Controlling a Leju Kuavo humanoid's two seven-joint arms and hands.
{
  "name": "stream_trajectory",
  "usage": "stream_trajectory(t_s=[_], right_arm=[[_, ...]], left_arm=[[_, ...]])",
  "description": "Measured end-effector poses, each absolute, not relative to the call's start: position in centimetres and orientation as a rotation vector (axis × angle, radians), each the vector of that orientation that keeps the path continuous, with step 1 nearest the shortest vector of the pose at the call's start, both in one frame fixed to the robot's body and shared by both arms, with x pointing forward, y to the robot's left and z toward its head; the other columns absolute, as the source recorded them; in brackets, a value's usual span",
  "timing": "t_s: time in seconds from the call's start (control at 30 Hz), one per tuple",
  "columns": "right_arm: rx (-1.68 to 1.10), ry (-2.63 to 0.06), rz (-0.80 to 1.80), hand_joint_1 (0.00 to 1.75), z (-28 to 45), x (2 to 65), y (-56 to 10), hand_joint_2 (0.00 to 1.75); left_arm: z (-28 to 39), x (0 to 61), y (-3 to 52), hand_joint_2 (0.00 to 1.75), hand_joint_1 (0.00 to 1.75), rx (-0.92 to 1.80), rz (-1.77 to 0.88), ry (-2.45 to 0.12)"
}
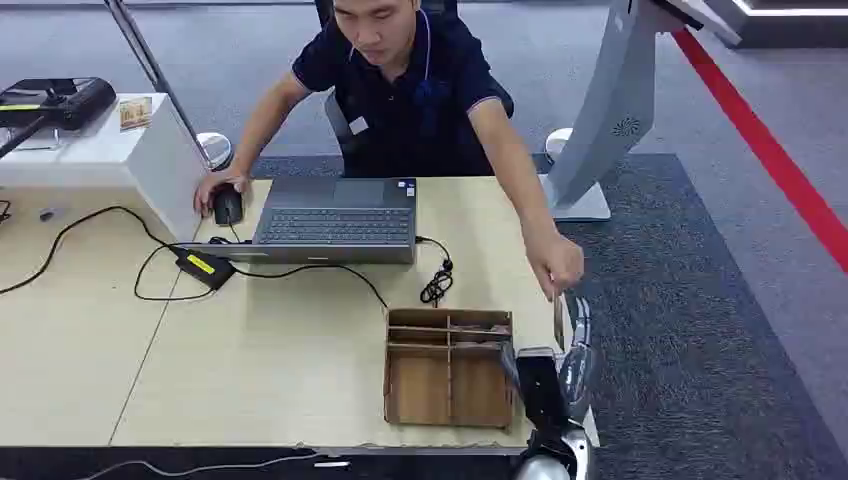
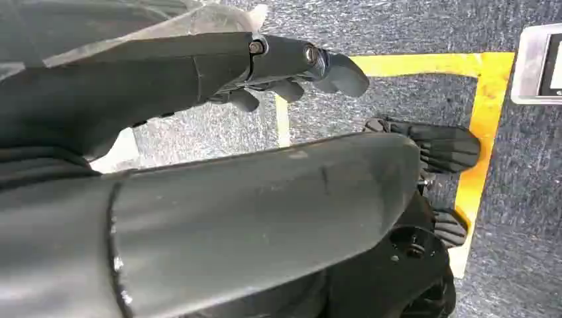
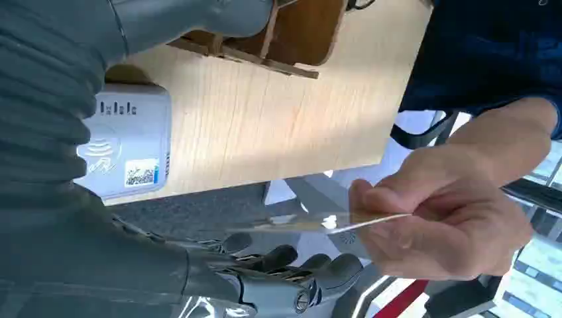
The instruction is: Pass the card to the sensor for recognition and then transmit it.
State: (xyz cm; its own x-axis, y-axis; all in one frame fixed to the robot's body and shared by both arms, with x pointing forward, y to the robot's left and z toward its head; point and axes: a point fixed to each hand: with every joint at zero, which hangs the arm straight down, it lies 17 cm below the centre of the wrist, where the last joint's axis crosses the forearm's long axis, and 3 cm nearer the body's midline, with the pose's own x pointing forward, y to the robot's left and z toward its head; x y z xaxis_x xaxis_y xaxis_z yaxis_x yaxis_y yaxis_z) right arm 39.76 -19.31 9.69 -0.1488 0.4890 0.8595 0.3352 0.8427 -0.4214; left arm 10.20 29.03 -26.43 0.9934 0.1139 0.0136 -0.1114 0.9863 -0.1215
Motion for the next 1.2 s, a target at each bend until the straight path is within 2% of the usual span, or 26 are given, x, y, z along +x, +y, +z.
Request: stream_trajectory(t_s=[0.57, 1.2], right_arm=[[-0.607, -1.806, 0.149, 0.0, 11.5, 40.2, -17.7, 1.75], [-0.65, -1.875, 0.115, 0.0, 15.1, 40.6, -18.9, 1.75]], left_arm=[[-26.4, 10.2, 28.9, 0.0, 0.0, -0.128, 0.101, -0.021], [-26.3, 10.2, 29.3, 0.0, 0.0, -0.127, 0.094, -0.024]])
